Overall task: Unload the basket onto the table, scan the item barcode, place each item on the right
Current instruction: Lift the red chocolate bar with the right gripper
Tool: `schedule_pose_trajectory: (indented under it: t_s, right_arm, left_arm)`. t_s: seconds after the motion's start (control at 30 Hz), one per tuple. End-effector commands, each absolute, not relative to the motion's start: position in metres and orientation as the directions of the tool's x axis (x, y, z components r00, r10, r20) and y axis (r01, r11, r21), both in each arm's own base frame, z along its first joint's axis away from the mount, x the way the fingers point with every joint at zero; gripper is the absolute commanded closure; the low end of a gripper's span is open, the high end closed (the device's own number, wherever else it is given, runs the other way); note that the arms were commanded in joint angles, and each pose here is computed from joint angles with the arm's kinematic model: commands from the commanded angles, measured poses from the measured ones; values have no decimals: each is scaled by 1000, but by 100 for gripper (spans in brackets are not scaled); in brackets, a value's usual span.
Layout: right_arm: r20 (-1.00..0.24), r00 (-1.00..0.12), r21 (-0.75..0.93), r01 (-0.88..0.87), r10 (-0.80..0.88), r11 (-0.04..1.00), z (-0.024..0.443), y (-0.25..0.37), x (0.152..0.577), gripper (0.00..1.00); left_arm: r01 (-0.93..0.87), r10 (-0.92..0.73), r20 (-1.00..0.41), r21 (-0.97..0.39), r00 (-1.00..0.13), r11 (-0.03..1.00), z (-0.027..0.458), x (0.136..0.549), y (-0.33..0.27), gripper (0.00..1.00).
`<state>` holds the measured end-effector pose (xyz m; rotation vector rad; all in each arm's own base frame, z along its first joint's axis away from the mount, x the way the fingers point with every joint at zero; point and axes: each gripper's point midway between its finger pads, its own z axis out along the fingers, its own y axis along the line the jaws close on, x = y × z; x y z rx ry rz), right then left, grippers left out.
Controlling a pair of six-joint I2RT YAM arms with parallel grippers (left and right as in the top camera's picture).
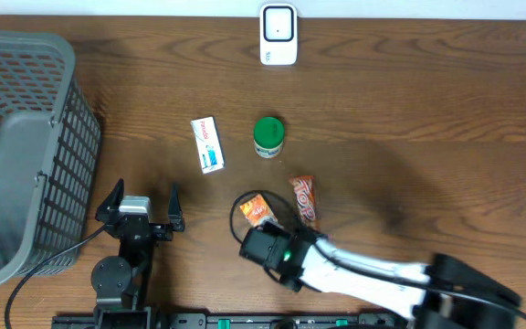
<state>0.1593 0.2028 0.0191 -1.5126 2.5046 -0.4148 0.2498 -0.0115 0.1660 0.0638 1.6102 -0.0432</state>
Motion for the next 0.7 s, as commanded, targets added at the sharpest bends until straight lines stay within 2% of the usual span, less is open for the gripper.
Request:
schedule_pose_trajectory:
  t_s: [0.0,0.17,0.27,0.47,0.67]
  right_arm:
    - [-174,-547,-46,-826,-819,561,73,241,140,99]
    - [-323,-623,324,-780,-712,535,153,265,124,99]
    - [-333,-690,482,-710,-642,514,174,264,126,99]
    - [-272,-805,593,-572,-527,567,172,245,159,99]
    - [-218,-836,616,-519,-504,593,146,230,189,99]
  left_arm:
    - [60,9,-999,8,-32,998,168,250,-10,4]
    - [60,9,-999,8,-32,998,168,250,-10,4]
    - [60,9,-999,8,-32,998,168,250,-10,4]
    - [60,9,-999,8,-31,998,168,250,-10,4]
    - [60,9,-999,8,-32,998,168,250,-10,4]
